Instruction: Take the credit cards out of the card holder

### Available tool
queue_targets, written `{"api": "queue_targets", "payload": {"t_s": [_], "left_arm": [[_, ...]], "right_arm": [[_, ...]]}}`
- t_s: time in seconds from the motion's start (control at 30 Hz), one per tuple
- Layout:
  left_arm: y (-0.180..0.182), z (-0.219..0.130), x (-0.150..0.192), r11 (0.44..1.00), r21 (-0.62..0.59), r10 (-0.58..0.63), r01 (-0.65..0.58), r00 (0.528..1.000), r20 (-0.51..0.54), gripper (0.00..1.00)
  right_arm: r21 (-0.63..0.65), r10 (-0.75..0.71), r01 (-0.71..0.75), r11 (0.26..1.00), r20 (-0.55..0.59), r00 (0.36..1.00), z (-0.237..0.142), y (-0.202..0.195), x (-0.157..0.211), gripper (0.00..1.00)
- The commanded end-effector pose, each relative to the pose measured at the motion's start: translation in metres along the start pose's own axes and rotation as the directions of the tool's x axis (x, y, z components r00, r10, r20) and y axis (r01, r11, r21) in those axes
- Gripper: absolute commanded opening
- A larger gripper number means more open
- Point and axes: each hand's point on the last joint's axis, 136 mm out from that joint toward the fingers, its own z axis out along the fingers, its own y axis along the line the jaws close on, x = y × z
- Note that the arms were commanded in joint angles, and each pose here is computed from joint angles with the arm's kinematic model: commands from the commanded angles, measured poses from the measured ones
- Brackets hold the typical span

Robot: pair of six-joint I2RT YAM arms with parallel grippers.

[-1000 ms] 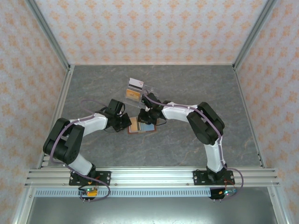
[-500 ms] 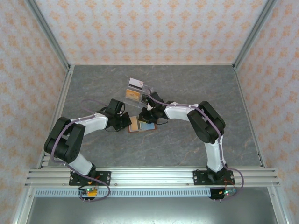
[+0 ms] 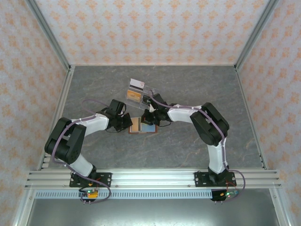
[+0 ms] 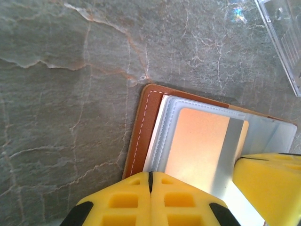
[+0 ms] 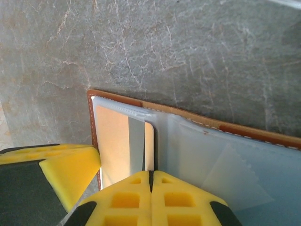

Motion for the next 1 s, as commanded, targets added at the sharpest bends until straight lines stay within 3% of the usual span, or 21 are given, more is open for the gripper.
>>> {"api": "queue_targets", "payload": {"t_s": [0.0,0.23,0.63,0.8,0.97], "left_arm": [[0.006,0.005,0.012,1.000,-0.026,0.015,-0.017,0.999,-0.050,0.03],[0.009,-0.007,0.006,0.997,-0.061,0.044,-0.045,0.999,-0.015,0.16],[-0.008,-0.019,0.001,0.998,-0.003,0.070,-0.069,0.998,0.001,0.16],[-0.028,-0.031,-0.002,0.992,0.072,0.100,-0.101,0.995,0.014,0.18],[-0.032,-0.026,-0.002,0.991,0.084,0.102,-0.101,0.995,0.001,0.18]], "right_arm": [[-0.042,-0.063,0.064,0.997,0.032,0.997,-0.012,0.021,0.004,0.00],[0.011,-0.039,0.038,0.999,0.103,0.994,-0.023,0.002,-0.005,0.00],[0.018,0.001,-0.002,1.000,0.088,0.996,-0.022,-0.006,-0.002,0.01],[0.019,0.016,-0.018,1.000,0.079,0.997,-0.021,-0.008,0.000,0.19],[-0.007,0.034,-0.034,0.999,0.058,0.998,-0.016,-0.003,0.001,0.21]]}}
